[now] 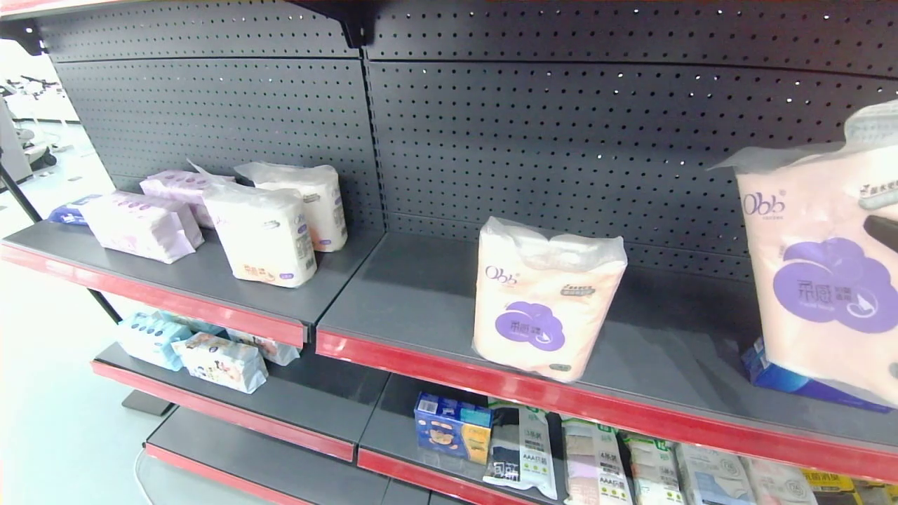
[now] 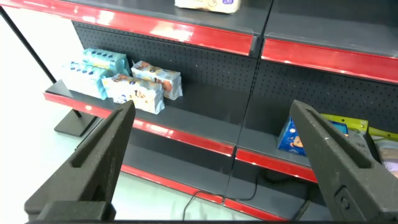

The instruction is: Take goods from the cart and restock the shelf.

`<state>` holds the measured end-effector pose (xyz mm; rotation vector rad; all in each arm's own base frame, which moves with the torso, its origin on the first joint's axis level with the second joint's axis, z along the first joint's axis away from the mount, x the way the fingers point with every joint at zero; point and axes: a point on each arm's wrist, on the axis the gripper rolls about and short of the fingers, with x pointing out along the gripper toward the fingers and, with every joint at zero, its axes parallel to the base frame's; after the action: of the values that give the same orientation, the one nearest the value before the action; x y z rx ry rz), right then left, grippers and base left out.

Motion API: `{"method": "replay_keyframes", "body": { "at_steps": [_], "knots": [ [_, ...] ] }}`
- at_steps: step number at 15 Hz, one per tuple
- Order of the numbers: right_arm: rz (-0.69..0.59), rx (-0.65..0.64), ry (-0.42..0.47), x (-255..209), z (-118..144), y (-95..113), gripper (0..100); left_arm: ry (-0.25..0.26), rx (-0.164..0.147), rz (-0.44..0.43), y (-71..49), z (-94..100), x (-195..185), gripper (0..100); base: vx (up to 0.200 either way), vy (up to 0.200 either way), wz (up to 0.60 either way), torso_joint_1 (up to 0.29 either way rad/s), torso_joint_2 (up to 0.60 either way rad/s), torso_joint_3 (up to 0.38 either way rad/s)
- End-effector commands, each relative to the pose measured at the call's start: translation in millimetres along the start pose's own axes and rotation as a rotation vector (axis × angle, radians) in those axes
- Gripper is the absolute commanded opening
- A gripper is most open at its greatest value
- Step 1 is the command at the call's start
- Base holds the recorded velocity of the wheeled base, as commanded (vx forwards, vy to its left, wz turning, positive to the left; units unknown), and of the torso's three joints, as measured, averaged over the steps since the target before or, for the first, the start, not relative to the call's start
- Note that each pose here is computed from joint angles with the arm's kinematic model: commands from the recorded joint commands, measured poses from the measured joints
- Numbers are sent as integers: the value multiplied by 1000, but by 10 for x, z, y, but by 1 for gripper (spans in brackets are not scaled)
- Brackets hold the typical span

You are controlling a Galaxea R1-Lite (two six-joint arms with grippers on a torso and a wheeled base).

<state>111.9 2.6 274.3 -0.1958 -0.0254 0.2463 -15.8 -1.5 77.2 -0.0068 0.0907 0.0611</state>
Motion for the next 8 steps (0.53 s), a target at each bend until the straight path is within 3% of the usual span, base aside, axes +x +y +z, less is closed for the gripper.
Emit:
{"method": "replay_keyframes", "body": {
  "at_steps": [1, 8],
  "knots": [
    [48, 17, 38, 240, -47, -4, 0, 0, 0, 0, 0, 0, 0, 100, 0, 0, 0, 0, 0, 0],
    [51, 31, 31, 722, -197, -85, 0, 0, 0, 0, 0, 0, 0, 100, 0, 0, 0, 0, 0, 0]
  ]
}}
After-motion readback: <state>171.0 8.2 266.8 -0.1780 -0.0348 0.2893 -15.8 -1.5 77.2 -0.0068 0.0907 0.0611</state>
